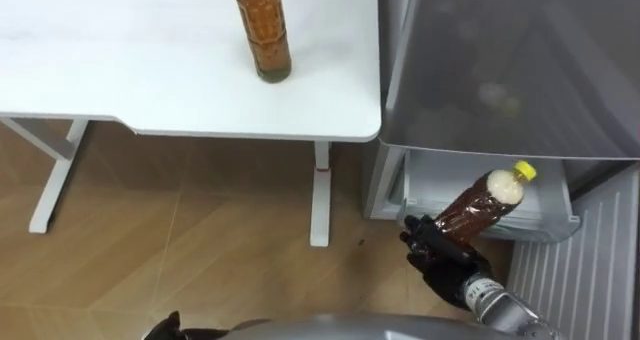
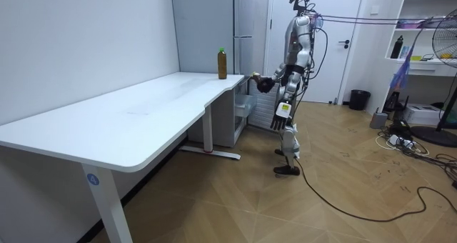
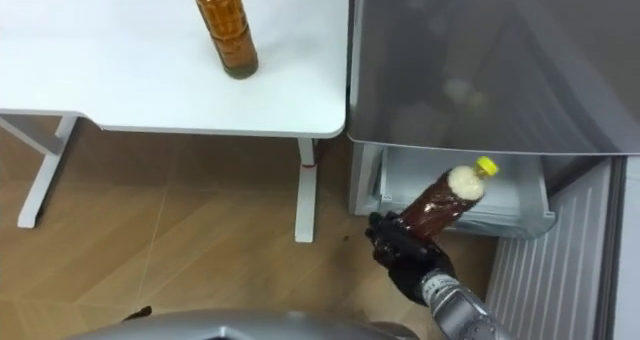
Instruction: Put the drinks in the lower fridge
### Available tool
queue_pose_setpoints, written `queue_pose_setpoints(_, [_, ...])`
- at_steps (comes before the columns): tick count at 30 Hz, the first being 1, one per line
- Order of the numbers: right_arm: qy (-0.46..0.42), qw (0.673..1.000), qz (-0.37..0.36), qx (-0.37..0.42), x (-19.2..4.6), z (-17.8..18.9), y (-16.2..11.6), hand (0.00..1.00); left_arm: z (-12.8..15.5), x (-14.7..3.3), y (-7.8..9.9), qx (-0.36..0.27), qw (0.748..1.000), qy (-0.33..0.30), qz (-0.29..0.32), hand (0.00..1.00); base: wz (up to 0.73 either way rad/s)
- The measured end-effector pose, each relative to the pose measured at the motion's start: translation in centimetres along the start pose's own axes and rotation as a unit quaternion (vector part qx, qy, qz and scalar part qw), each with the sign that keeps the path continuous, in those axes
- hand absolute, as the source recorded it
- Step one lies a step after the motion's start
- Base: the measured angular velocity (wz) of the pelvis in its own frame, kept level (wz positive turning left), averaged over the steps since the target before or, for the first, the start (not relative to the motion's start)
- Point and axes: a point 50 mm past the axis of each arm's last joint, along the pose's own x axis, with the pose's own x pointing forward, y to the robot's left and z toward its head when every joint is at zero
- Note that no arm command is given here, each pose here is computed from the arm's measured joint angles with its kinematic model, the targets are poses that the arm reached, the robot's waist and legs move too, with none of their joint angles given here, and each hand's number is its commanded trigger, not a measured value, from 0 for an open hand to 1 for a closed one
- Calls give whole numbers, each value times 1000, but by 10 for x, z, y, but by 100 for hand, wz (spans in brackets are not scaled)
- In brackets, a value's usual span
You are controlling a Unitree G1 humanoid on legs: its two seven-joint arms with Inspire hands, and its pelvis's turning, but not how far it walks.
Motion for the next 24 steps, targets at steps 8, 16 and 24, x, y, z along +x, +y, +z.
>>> queue_pose_setpoints(8, [-42, 992, -4, 122, 2, 12, 3, 100, -7, -1, 0, 45, 999, 9, -6, 0, 0])
queue_pose_setpoints(16, [-88, 975, 5, 203, 16, 46, 22, 100, -9, -1, 0, 102, 994, 25, -12, 0, 0])
queue_pose_setpoints(24, [-115, 966, -2, 230, 33, 81, 39, 100, 6, 2, 3, 136, 990, 20, -23, 0, 8])
